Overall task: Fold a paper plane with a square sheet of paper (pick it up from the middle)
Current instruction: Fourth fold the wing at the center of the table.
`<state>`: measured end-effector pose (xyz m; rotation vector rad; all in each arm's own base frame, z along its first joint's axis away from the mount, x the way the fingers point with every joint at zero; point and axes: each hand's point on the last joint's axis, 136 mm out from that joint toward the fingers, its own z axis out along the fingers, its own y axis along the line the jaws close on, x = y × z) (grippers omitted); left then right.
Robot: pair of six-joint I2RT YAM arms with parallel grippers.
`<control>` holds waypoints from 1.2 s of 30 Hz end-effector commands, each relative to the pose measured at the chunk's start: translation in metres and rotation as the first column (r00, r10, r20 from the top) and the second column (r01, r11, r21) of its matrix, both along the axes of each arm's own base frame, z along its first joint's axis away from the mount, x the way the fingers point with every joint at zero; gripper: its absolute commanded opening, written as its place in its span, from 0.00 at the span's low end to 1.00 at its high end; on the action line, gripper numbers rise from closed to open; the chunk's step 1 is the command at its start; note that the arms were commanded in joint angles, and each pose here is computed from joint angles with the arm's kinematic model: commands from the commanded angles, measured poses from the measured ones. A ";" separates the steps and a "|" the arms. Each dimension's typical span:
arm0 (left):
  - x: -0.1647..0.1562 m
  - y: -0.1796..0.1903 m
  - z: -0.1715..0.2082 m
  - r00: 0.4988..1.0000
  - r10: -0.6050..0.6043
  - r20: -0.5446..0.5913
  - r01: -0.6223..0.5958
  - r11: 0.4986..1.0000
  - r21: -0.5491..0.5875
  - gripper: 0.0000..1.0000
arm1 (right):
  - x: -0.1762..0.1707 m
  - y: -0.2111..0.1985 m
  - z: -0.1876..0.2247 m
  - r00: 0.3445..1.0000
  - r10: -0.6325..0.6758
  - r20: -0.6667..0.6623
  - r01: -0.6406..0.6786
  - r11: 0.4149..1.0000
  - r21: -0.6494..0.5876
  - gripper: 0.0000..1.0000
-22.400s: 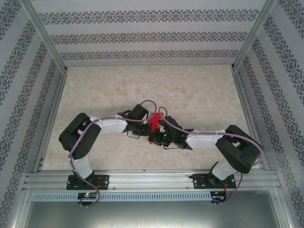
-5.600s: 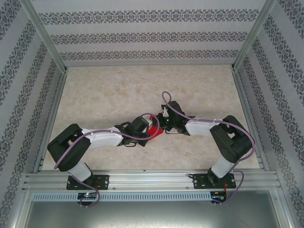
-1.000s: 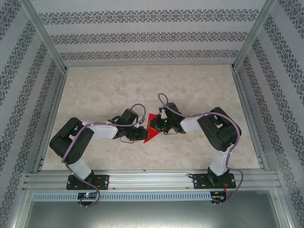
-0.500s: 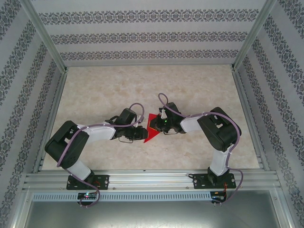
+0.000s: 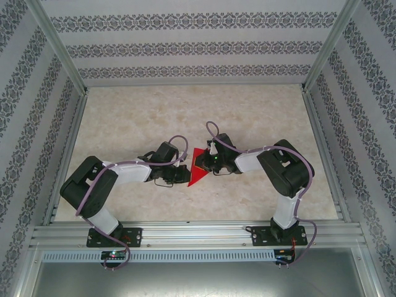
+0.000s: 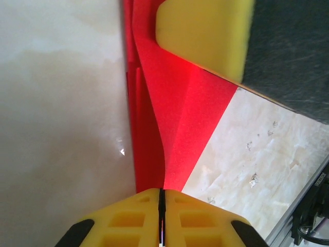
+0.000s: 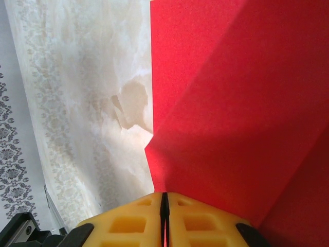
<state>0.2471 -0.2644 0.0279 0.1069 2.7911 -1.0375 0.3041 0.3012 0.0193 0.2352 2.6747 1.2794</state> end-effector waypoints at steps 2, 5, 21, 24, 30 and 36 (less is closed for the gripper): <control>-0.010 0.012 -0.017 0.997 -0.001 -0.072 0.005 0.998 0.055 0.07 | -0.011 -0.016 -0.027 0.998 -0.014 -0.064 0.008 0.997 -0.083 0.13; -0.016 0.015 -0.024 0.996 -0.004 -0.092 0.011 0.998 0.069 0.06 | -0.011 -0.016 -0.028 0.998 -0.014 -0.064 0.009 0.996 -0.086 0.13; -0.013 0.011 0.005 1.000 -0.019 -0.022 0.019 1.000 0.020 0.20 | -0.012 -0.017 -0.030 0.997 -0.010 -0.070 0.003 0.995 -0.095 0.13; -0.013 0.010 0.006 1.000 -0.021 -0.019 0.022 1.000 0.013 0.20 | -0.012 -0.017 -0.029 0.998 -0.010 -0.069 0.003 0.995 -0.095 0.13; -0.017 0.008 -0.002 0.998 -0.033 -0.052 0.034 0.999 0.006 0.20 | -0.012 -0.017 -0.029 0.997 -0.007 -0.072 0.000 0.995 -0.098 0.13; -0.023 0.014 -0.015 0.995 -0.039 -0.093 0.044 0.998 0.054 0.18 | -0.012 -0.017 -0.029 0.997 -0.007 -0.072 0.000 0.995 -0.098 0.13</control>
